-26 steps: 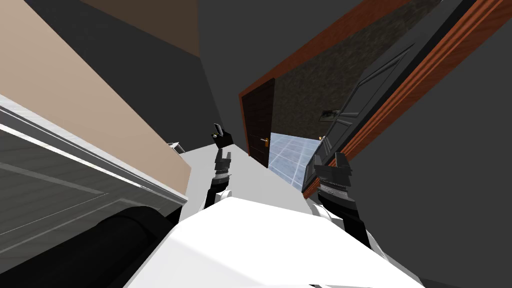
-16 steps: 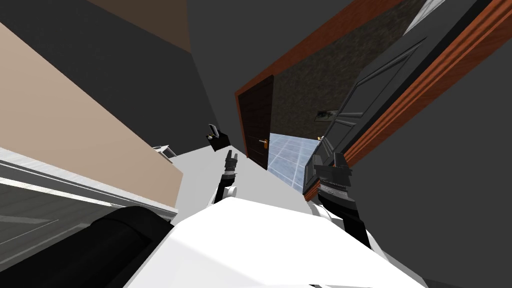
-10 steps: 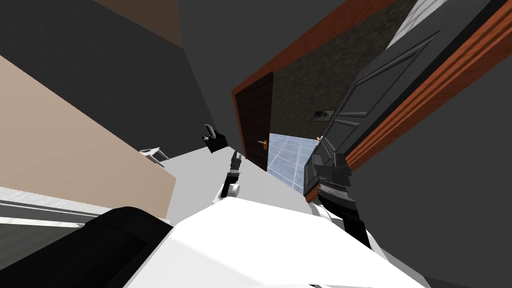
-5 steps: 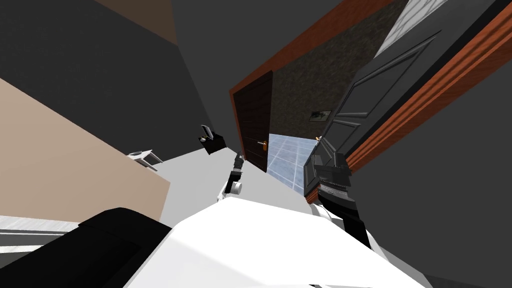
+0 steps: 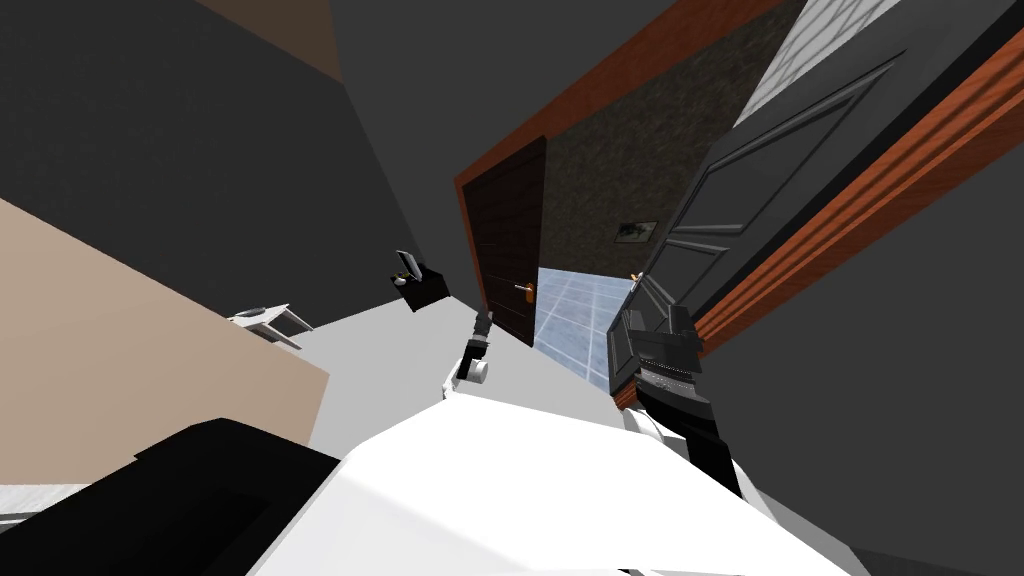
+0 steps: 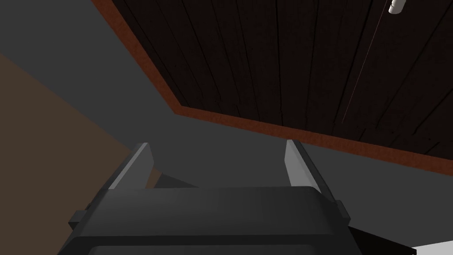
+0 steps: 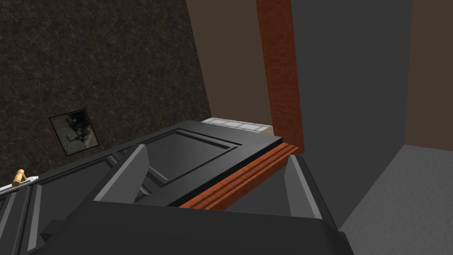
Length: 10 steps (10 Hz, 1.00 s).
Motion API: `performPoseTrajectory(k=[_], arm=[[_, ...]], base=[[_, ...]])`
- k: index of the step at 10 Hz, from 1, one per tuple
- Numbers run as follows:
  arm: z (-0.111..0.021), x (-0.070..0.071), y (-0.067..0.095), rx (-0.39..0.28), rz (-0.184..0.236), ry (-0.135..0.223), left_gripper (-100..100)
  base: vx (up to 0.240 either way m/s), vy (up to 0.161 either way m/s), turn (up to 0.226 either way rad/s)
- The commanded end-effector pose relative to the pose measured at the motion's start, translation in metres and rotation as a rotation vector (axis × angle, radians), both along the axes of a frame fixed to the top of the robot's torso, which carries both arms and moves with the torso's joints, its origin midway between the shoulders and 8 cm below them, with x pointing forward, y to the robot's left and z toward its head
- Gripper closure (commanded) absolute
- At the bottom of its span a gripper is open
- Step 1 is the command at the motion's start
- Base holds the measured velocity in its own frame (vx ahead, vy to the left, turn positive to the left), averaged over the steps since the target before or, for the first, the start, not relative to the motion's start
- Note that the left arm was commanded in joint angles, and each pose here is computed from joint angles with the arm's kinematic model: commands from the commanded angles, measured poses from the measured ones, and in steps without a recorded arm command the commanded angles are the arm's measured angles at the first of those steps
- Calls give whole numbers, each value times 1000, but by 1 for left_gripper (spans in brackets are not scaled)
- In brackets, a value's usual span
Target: Push the door open
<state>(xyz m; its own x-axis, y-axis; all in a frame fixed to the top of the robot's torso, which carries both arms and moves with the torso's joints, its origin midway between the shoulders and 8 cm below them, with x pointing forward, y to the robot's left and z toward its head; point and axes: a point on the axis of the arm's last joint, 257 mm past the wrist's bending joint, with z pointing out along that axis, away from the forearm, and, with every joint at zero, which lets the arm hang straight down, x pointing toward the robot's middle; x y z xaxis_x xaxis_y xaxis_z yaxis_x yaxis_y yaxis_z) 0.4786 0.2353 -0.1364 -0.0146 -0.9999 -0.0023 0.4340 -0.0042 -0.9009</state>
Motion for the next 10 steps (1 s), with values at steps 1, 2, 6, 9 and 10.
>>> performPoseTrajectory(k=[1, 2, 6, 9, 10], arm=[[-10, 8, -6, 0, -12, 22, -100], [-15, 15, -10, 0, -22, 35, -100], [-35, 35, -24, 0, -51, 82, -100], [-56, 53, -38, 3, -80, 133, -100], [-62, 59, -43, 4, -89, 149, -100]], base=[[48, 38, -52], [62, 53, -81], [66, 54, -58], [89, 74, -86], [94, 63, -62]])
